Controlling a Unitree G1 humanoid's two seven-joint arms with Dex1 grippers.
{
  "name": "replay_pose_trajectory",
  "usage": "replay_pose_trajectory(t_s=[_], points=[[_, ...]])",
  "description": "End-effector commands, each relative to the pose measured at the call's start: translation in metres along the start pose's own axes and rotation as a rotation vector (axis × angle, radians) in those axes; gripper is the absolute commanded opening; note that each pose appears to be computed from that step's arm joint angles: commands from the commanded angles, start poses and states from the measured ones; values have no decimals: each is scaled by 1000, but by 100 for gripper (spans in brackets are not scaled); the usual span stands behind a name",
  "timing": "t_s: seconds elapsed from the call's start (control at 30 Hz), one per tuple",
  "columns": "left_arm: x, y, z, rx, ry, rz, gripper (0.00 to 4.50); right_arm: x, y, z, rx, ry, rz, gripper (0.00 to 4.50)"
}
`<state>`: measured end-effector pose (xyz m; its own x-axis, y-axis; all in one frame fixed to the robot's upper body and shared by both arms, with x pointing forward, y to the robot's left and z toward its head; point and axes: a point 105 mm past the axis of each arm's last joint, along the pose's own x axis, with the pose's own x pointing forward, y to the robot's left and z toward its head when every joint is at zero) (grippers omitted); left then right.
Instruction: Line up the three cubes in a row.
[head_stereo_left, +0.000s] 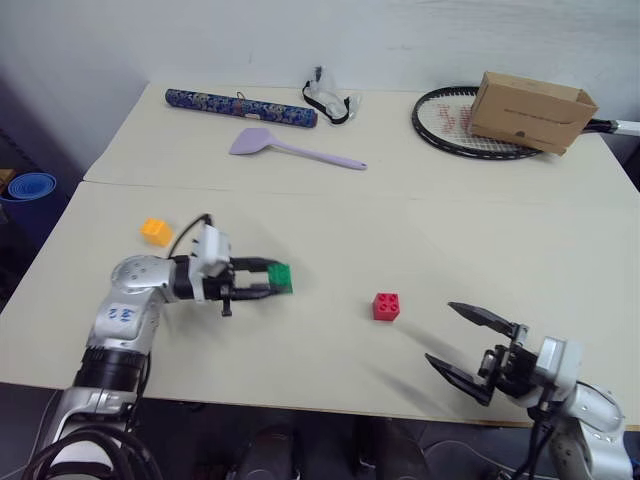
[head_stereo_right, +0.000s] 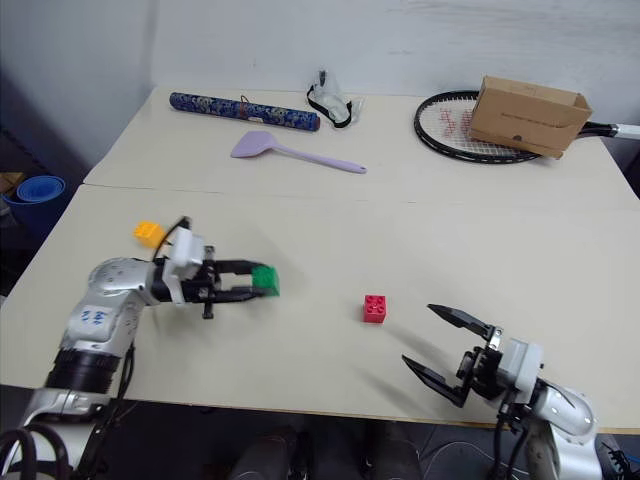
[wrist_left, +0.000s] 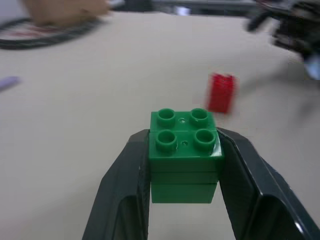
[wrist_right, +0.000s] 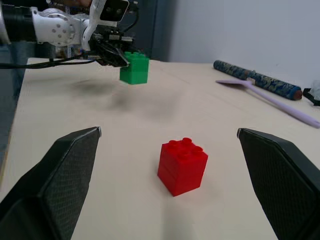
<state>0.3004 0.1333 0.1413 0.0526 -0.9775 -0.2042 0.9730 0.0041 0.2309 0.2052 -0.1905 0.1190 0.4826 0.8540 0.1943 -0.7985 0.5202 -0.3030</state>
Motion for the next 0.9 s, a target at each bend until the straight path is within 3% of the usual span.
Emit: replay_pose_trajectory(t_s=[0.03, 0.27, 0.43, 0.9], points=[[18, -2, -3, 78, 17, -145, 149, 0, -3, 22, -40, -22, -15, 450], [44, 3, -17, 91, 5, -216, 149, 6, 1, 30, -19, -9, -29, 450], [62, 13, -24, 106, 13, -146, 149, 7, 4, 32, -14, -1, -35, 450], [65, 11, -36, 24, -1, -98, 149, 12, 1, 32, 2, 12, -38, 450]])
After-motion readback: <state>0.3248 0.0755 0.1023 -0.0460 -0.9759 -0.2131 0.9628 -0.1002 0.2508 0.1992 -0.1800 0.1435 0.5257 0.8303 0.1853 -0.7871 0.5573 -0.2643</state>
